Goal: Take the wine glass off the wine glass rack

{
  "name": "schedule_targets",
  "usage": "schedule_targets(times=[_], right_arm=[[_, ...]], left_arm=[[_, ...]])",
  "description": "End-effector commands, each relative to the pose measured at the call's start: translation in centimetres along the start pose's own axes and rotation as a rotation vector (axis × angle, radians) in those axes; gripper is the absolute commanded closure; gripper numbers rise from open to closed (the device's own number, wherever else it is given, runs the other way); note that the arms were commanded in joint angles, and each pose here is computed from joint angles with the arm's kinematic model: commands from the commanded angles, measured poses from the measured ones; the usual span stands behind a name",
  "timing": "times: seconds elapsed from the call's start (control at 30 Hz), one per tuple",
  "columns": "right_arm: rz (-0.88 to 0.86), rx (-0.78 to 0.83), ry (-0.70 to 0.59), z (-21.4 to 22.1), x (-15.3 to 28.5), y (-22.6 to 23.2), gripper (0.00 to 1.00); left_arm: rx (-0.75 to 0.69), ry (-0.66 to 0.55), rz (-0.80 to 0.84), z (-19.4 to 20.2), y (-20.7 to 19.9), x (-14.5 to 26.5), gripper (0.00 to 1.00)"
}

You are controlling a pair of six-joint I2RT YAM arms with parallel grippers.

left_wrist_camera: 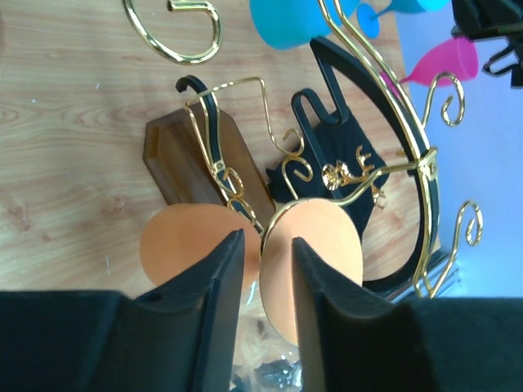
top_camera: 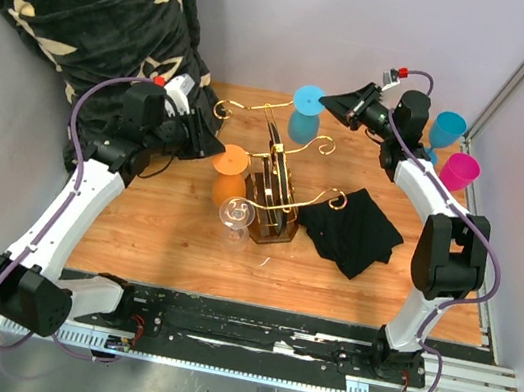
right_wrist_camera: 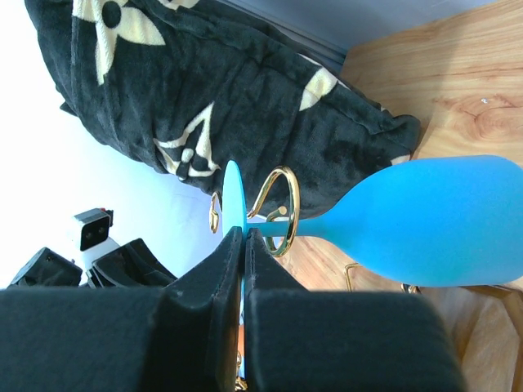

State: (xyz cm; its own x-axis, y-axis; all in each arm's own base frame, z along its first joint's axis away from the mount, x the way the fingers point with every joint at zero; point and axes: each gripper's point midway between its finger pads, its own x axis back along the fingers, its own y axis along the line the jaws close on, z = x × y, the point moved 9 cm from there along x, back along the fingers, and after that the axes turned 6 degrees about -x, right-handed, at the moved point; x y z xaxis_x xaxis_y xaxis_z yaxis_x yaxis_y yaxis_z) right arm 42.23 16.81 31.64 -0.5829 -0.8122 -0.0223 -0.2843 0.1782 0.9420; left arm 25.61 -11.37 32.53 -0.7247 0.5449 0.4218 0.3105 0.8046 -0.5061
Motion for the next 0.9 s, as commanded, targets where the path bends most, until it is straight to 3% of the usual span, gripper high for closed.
schedule_targets(times=[0.0,0.2,0.53,0.87], right_arm=[[-0.047,0.042,0.025,0.0,-0.5,1.4,0.99],[-0.051,0.043,0.024,0.0,-0.4,1.6,0.99],[-0.105,0.041,0.003,-1.0,-0.6,2.7,0.99],[-0.114,0.049,0.007,-1.4,-0.8,3.2,0.99]], left_arm=[[0.012,0.058,0.058,0.8,-0.4,-0.1,0.74],[0.009,0.066,0.099,0.8,-0.7,0.1,0.99],[-0.008,-0.002,0.074,0.1,-1.1,1.2,0.99],[0.015,-0.063,-0.076,-0.9,1.2,2.8,0.99]])
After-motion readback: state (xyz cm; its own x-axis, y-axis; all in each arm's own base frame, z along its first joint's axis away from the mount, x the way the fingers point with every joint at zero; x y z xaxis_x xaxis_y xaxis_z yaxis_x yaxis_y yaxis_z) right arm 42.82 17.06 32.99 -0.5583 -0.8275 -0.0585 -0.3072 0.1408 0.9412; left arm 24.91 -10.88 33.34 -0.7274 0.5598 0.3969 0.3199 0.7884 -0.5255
